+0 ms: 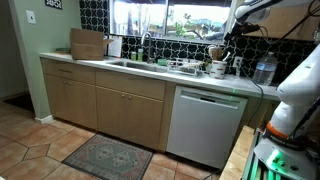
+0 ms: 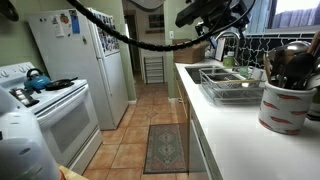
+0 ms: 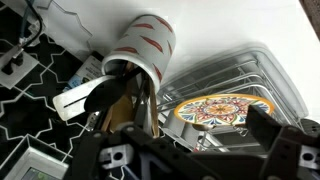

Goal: Place a wooden spoon on the countertop

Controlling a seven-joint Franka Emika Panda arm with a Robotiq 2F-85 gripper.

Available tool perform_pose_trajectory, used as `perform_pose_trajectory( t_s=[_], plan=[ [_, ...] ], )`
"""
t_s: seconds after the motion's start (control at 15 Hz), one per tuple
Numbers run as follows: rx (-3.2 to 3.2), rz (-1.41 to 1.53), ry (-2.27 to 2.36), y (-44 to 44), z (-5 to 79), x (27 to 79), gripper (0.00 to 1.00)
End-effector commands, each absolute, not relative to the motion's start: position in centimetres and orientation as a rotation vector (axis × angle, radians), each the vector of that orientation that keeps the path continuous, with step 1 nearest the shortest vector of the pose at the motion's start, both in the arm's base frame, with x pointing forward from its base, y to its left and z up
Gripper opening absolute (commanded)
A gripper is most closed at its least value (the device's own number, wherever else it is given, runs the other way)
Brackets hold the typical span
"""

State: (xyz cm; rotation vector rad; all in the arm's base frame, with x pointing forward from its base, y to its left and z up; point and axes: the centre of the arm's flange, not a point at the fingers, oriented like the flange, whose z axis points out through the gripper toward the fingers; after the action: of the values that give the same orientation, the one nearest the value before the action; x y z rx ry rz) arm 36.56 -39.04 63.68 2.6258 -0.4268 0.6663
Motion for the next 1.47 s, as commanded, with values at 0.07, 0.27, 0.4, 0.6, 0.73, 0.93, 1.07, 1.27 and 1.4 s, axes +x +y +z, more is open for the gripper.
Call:
perform_pose_trajectory(
  t_s=[0.07,0.27,0.4,0.6,0.73,0.93,1.07,1.27,1.4],
  plan=[
    [2.651,0.686,-0.37,-42.2,62.4,40.7,1.0],
    [2.648,0.681,-0.363,-44.2,61.5,42.5,1.0],
    [2.648,0.68,-0.37,-45.9,60.7,43.2,1.0],
    [2.655,0.698,-0.383,-48.4,59.7,43.9,1.0],
    [2.654,0.715,-0.375,-49.8,59.1,44.5,1.0],
    [2.653,0.734,-0.367,-51.5,58.6,45.6,1.0],
    [2.648,0.737,-0.355,-52.5,58.2,46.3,1.0],
    [2.648,0.754,-0.303,-53.3,57.8,47.5,1.0],
    [2.653,0.756,-0.284,-53.5,57.6,48.2,1.0]
  ],
)
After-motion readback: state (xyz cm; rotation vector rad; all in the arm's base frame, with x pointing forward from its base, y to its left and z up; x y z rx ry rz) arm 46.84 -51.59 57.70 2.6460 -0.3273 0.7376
